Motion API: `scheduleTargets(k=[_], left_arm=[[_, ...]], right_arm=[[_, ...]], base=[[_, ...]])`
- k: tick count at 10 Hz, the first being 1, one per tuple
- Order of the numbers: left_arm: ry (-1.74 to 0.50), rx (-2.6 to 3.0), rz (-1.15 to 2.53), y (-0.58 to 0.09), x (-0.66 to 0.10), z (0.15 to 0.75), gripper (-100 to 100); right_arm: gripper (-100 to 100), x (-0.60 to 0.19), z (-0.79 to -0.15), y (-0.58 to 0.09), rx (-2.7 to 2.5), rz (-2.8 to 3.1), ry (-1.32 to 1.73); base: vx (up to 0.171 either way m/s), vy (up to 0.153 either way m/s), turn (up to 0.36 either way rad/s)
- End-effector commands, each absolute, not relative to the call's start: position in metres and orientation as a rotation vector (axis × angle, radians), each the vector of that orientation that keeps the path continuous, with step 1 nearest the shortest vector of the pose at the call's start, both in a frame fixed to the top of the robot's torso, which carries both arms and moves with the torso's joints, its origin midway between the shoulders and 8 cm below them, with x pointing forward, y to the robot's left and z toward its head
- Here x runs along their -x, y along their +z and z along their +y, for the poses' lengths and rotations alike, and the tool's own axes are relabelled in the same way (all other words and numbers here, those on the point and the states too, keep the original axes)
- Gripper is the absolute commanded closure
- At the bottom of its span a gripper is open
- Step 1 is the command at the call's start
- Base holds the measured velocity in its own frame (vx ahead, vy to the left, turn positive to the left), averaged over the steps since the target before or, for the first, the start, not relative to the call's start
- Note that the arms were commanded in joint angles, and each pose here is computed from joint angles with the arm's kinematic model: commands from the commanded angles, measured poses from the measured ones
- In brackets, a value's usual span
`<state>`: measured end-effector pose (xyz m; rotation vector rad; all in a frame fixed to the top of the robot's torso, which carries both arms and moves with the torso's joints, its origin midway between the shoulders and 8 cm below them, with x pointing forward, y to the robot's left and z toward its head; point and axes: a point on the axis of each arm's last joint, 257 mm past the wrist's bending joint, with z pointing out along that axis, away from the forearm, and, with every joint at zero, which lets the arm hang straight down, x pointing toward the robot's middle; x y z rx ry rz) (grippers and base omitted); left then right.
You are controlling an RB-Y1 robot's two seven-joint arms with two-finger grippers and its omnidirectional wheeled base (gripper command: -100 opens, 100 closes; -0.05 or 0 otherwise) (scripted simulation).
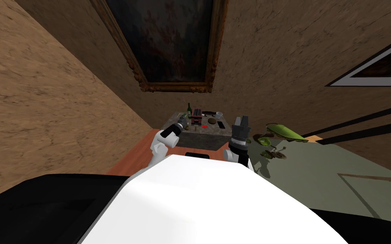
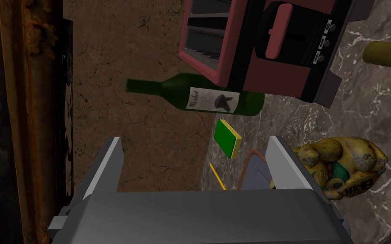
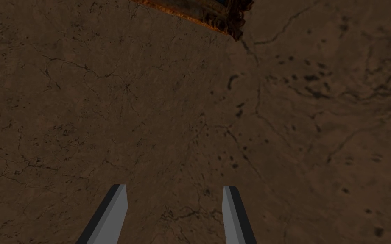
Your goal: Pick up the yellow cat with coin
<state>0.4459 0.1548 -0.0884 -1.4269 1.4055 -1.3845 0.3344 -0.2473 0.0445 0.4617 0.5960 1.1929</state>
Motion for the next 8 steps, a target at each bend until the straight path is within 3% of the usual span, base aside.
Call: scheduleTargets(k=[1, 8], left_arm=[[-1.350, 1.460, 1.431, -0.098, -0.444, 0.156, -100], [-1.193, 1.567, 1.544, -0.136, -0.436, 0.160, -100]], right_arm=[[0, -0.334, -0.247, 0.045, -0.462, 0.596, 1.193], [0, -0.334, -0.247, 0.044, -0.462, 0.596, 1.193]], base=[[0.046, 0.033, -0.063], [0.035, 0.029, -0.083]])
